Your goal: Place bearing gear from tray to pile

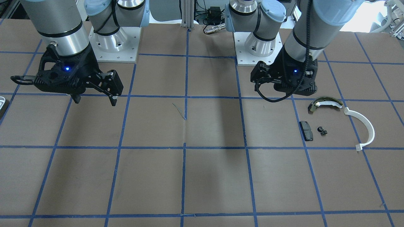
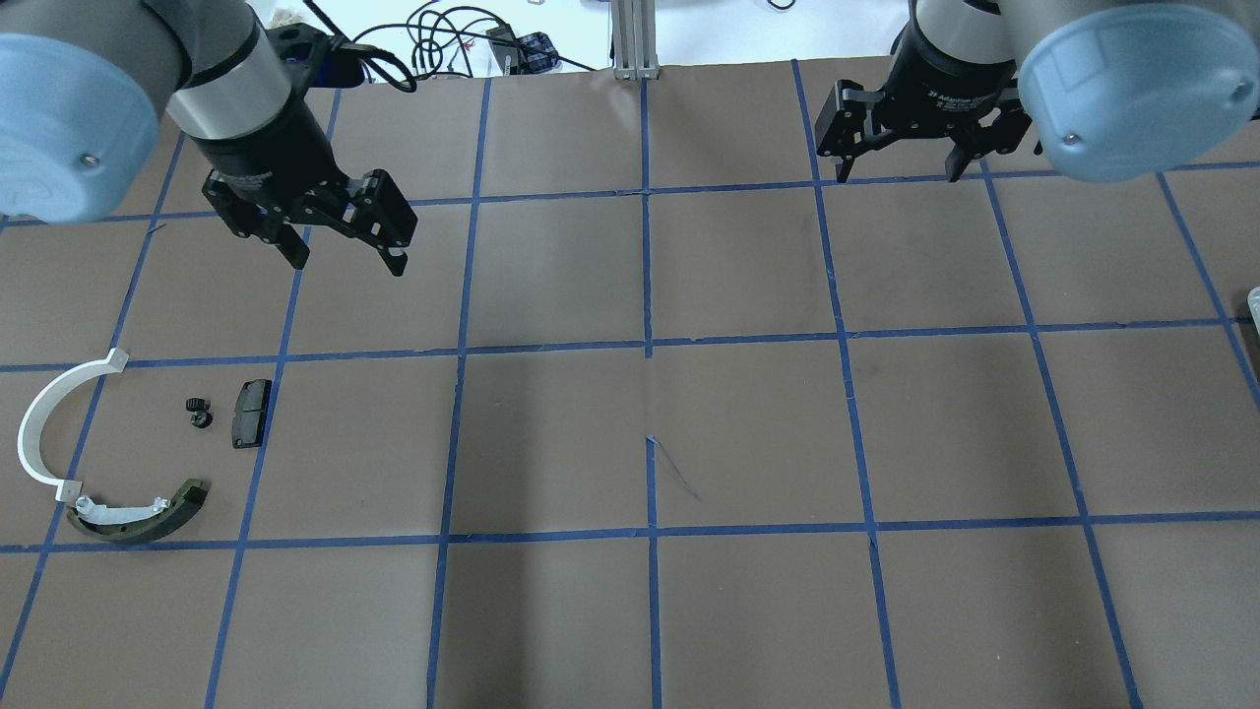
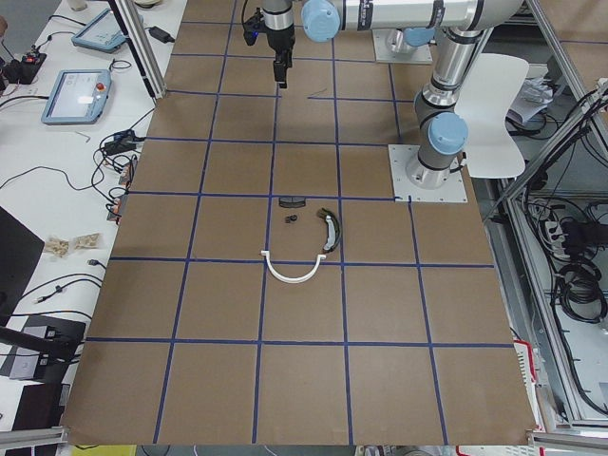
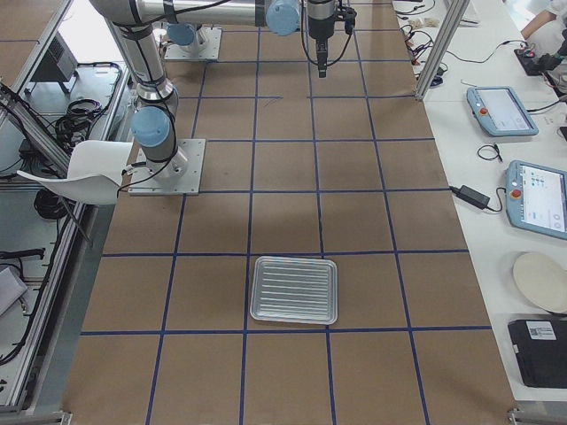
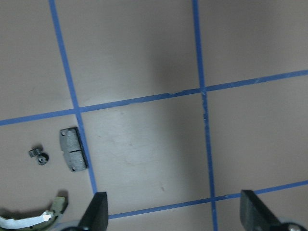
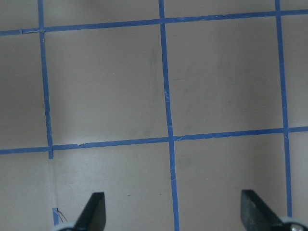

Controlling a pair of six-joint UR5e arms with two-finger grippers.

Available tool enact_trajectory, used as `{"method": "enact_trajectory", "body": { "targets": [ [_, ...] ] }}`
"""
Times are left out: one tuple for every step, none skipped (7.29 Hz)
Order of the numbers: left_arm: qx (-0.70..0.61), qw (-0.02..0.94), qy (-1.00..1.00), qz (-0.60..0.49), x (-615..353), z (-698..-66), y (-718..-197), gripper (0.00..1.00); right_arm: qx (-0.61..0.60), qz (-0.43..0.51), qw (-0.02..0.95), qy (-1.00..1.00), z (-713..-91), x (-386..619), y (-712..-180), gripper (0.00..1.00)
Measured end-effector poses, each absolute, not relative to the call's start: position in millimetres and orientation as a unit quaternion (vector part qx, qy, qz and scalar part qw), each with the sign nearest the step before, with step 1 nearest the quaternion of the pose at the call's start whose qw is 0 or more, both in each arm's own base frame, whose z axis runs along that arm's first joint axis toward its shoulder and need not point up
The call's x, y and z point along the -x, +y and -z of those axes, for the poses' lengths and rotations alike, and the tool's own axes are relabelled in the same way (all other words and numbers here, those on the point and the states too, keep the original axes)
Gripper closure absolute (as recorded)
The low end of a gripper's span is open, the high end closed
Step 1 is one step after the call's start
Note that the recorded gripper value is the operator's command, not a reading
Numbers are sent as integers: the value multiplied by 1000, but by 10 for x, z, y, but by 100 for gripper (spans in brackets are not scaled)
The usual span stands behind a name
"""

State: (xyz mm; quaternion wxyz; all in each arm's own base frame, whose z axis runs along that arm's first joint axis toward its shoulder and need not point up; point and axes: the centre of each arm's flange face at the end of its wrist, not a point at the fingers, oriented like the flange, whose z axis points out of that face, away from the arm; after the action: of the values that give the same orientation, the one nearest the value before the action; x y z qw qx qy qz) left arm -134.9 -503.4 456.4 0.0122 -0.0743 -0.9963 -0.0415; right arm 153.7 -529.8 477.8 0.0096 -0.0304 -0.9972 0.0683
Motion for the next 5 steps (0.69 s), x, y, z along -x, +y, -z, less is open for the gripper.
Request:
{"method": "enact_trajectory", "body": {
  "targets": [
    [76,11,-996,44,1434,-4526,-4955,0,30,-69,10,-997,-4783,-1539,-5297,0],
    [78,10,-996,42,1457,-4531,-4902,0,30,-70,9,-997,-4796,-1541,-5293,0],
    [79,9,-996,39,1431,-4568,-4882,0,30,-71,9,-997,-4805,-1543,-5289,0],
    [75,9,-996,38,1361,-4589,-4888,0,30,-71,9,-997,-4813,-1543,-5287,0],
    [68,12,-997,39,1244,-4580,-4914,0,30,-62,10,-998,-4812,-1543,-5265,0]
  ]
}}
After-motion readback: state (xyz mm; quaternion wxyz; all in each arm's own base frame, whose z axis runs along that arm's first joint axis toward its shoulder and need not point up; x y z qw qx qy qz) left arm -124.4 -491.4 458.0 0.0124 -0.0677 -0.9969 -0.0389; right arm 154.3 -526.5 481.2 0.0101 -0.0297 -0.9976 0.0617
